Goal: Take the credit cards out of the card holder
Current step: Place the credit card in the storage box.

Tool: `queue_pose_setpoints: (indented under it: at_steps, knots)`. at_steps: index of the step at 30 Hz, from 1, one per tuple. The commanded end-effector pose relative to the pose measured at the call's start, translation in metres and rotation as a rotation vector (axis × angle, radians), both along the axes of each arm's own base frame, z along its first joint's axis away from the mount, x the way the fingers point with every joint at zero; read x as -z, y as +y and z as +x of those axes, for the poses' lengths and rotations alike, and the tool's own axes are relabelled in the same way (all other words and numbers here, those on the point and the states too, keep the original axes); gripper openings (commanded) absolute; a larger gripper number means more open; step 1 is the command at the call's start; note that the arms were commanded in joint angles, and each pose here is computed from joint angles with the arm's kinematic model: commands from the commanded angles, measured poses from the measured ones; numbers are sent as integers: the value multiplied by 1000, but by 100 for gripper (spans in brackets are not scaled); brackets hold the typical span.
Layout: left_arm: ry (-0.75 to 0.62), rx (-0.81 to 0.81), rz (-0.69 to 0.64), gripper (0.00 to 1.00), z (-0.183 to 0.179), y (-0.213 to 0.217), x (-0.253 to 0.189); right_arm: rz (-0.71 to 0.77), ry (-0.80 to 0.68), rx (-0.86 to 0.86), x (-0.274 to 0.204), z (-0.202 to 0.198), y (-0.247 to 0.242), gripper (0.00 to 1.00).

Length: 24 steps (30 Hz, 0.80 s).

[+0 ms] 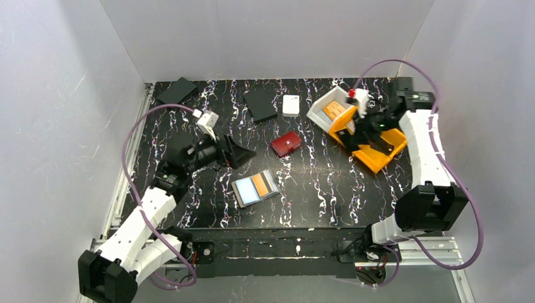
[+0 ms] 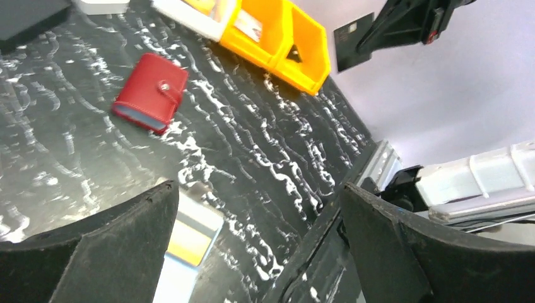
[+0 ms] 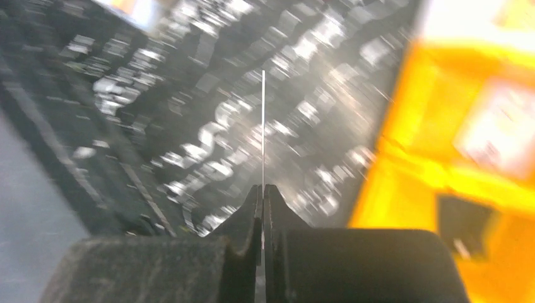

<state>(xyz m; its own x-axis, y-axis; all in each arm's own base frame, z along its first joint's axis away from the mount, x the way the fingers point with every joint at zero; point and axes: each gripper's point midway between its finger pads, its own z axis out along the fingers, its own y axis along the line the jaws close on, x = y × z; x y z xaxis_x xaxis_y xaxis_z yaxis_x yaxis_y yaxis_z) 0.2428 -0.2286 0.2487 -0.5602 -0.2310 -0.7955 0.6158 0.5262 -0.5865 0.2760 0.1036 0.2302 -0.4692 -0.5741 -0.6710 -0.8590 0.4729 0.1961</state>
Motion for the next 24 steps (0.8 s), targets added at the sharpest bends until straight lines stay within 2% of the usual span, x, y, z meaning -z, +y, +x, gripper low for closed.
queue_pose_setpoints:
  at_steps: [1, 3, 5, 9, 13, 16, 24]
  knots:
    - [76, 118, 301, 98, -34, 30, 23, -416, -22, 62, 22, 12, -108, 1]
    - [108, 123, 452, 98, -37, 47, 46, -525, -31, 95, 27, 25, -137, 1]
    - [117, 74, 526, 98, -33, 59, 64, -608, -36, 121, 31, 40, -159, 1]
    - [54, 39, 493, 100, -30, 58, 82, -667, 3, 145, 42, 62, -179, 1]
    - [57, 8, 586, 99, -29, 74, 91, -657, 33, 158, 55, 81, -182, 1]
    - [59, 1, 590, 99, -28, 75, 93, -653, 48, 172, 67, 94, -184, 1]
    - [60, -10, 599, 99, -28, 77, 93, -648, 124, 160, 92, 99, -185, 1]
